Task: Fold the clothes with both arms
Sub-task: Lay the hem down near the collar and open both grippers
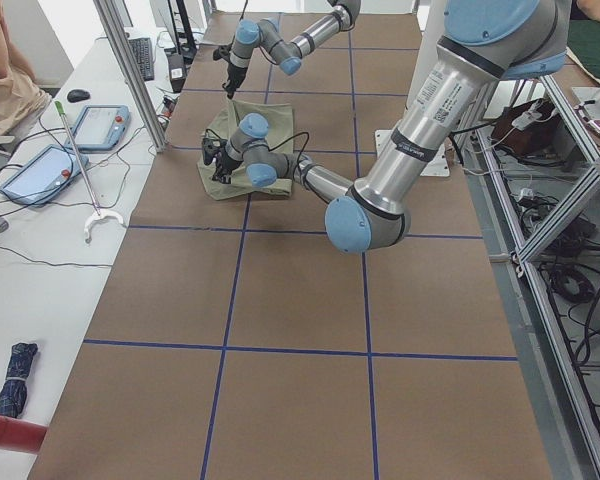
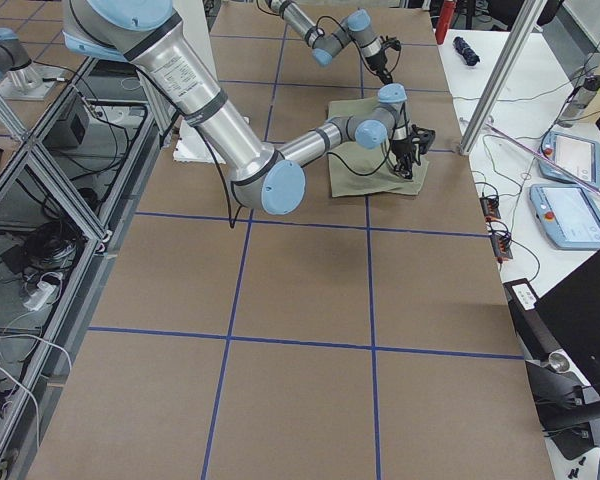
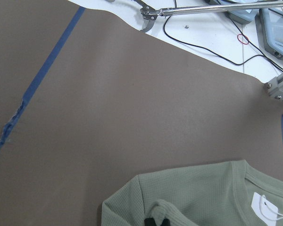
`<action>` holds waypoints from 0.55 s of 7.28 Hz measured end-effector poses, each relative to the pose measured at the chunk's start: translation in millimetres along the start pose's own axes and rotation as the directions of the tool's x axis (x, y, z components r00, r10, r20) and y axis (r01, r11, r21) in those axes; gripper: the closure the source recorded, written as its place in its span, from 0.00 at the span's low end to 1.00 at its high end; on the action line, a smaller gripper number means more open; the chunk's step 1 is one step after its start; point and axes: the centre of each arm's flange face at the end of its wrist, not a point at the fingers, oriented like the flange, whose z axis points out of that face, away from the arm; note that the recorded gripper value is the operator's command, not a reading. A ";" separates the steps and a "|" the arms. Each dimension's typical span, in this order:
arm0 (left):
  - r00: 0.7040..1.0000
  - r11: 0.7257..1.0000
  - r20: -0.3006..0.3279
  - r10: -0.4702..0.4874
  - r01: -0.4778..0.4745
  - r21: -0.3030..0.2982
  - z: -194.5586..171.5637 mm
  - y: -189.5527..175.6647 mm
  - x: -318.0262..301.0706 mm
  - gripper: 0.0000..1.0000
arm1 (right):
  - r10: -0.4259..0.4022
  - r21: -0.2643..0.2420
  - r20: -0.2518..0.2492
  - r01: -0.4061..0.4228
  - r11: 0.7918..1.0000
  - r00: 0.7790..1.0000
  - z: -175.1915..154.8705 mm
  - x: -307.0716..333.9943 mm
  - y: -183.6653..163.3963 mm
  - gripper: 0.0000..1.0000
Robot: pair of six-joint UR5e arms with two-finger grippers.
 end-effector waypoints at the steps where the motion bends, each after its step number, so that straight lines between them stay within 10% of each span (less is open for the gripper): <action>1: 1.000 1.000 0.004 0.004 -0.004 0.009 8.3 -0.9 -6.5 1.00 | 0.000 0.002 -0.001 0.000 1.000 1.000 6.4 1.5 -1.9 1.00; 4: 0.999 1.000 0.024 0.023 -0.023 0.014 19.5 -0.8 -17.2 0.92 | 0.001 0.006 -0.003 -0.001 1.000 1.000 14.1 4.4 -4.2 0.83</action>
